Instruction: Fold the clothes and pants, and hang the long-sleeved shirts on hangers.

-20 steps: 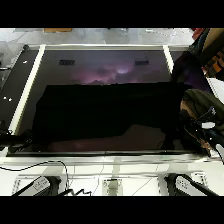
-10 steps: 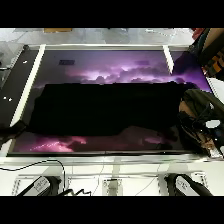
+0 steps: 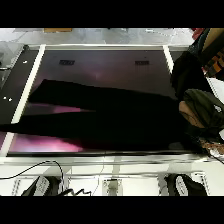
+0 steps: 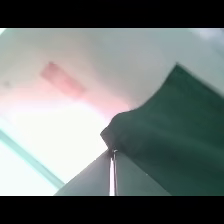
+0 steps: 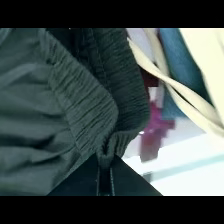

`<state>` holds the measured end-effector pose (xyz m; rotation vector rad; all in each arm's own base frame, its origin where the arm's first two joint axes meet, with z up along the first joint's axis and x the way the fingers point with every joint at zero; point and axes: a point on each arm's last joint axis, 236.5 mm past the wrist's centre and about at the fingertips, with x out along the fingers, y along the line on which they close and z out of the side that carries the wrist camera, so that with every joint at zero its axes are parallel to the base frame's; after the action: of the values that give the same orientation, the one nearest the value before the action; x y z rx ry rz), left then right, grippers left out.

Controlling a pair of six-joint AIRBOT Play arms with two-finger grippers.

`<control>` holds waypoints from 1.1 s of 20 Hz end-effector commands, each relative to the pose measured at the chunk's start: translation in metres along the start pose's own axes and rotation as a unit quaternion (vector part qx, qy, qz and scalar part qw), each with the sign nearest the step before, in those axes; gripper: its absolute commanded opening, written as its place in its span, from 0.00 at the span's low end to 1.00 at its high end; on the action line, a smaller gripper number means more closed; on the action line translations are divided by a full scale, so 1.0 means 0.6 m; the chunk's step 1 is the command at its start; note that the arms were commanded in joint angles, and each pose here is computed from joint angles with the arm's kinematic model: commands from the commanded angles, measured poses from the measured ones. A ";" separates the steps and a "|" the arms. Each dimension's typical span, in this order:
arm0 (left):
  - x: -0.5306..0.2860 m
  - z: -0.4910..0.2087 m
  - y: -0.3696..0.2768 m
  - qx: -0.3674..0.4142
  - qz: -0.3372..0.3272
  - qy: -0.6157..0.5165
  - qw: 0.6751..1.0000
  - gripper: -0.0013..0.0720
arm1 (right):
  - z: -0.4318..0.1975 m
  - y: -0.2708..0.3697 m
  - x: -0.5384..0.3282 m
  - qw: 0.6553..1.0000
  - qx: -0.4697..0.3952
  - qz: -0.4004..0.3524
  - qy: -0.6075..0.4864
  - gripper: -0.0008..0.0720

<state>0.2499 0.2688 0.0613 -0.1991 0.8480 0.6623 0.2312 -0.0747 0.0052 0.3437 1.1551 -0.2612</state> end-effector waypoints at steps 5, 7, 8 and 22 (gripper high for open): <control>-0.006 -0.002 0.033 -0.022 0.020 -0.003 1.000 0.03 | -0.064 -0.030 -0.085 0.998 -0.019 -0.054 0.004 0.05; 0.000 -0.003 0.027 -0.024 0.014 0.001 1.000 0.03 | -0.092 -0.041 -0.095 0.997 -0.020 -0.069 0.028 0.05; -0.001 0.000 0.026 -0.023 0.014 -0.003 1.000 0.03 | -0.099 -0.045 -0.104 0.996 -0.021 -0.077 0.025 0.05; 0.072 0.188 -0.311 0.061 -0.140 -0.050 0.987 0.02 | 0.085 -0.034 -0.137 0.987 0.037 -0.061 -0.144 0.05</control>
<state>0.3971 0.2190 0.0827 -0.1702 0.7561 0.4312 0.2001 -0.1012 0.0936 0.2475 0.9656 -0.4449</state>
